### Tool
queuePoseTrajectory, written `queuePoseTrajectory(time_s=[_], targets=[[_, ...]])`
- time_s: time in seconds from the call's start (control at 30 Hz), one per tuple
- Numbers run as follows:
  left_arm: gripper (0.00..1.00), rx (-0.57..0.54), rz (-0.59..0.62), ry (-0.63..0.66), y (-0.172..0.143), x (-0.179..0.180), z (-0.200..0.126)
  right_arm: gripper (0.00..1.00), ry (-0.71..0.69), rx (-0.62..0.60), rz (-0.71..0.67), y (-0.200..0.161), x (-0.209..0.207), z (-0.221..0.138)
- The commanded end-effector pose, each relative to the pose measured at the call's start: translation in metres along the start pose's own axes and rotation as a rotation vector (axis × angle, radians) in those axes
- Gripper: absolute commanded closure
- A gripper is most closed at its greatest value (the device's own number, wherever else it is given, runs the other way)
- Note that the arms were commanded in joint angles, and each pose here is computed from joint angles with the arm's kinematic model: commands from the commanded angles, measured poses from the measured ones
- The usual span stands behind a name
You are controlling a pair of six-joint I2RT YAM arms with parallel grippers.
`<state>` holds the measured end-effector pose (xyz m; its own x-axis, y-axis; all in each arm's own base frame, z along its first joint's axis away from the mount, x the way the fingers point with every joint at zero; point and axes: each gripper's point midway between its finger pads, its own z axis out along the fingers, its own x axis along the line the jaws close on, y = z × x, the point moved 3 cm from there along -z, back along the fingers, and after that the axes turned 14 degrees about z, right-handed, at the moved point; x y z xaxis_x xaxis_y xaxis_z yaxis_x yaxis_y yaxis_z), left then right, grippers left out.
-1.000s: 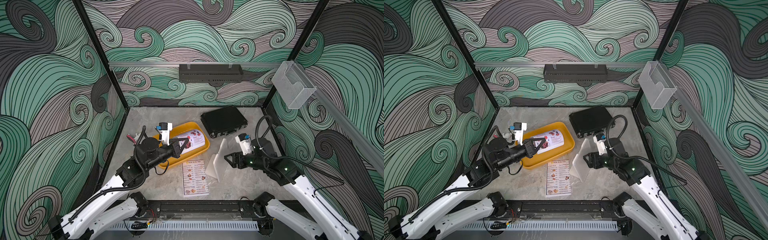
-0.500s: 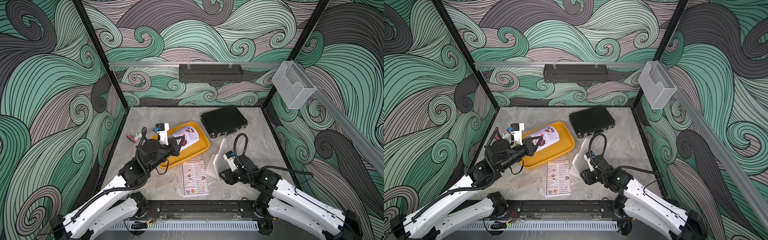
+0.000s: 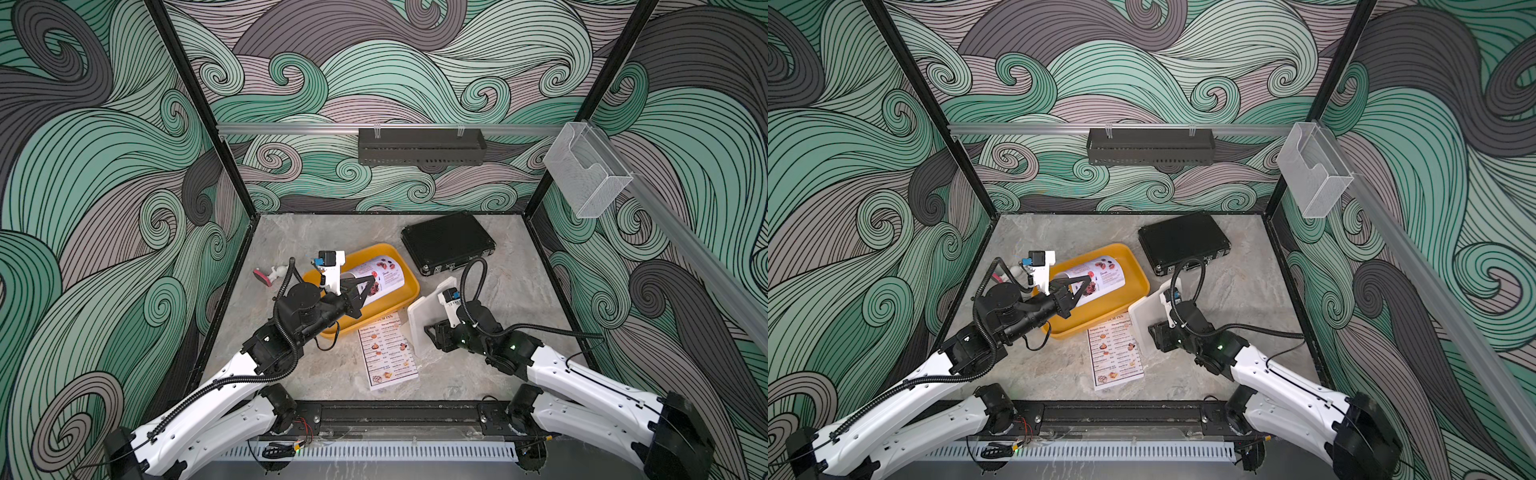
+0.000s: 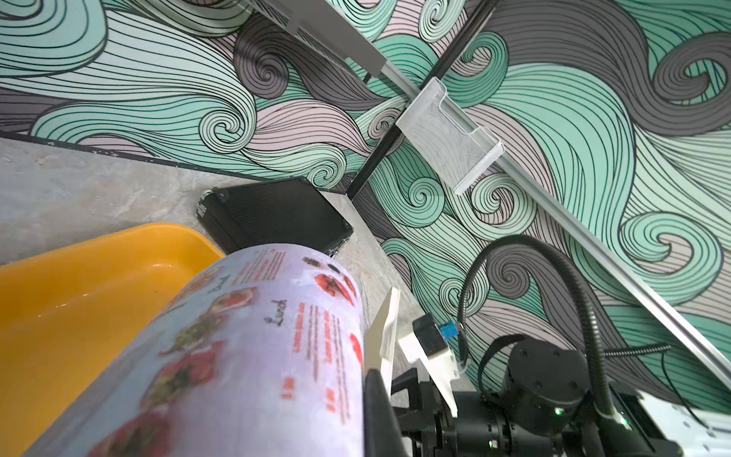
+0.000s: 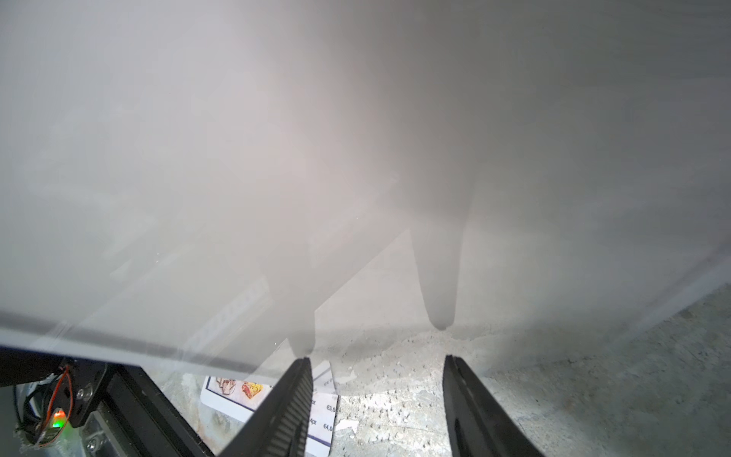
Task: Replace the menus in the menu holders
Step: Adjust the menu holder at the center of the board.
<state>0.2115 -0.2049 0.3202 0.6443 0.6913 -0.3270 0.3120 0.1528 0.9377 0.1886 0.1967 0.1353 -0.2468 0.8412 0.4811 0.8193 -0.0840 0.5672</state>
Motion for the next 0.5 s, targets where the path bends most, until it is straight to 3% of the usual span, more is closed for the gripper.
queuePoseTrajectory(time_s=[0.0, 0.27, 0.47], targets=[[1.0, -0.062, 0.139, -0.096, 0.012, -0.017, -0.009, 0.38, 0.004, -0.061, -0.053, 0.006, 0.0, -0.01], [1.0, -0.071, 0.272, -0.279, 0.0, -0.039, -0.005, 0.34, -0.003, -0.198, -0.131, 0.01, -0.014, -0.053], [1.0, -0.099, 0.322, -0.315, 0.0, -0.044, 0.005, 0.35, 0.011, -0.227, -0.135, 0.01, -0.015, -0.069]])
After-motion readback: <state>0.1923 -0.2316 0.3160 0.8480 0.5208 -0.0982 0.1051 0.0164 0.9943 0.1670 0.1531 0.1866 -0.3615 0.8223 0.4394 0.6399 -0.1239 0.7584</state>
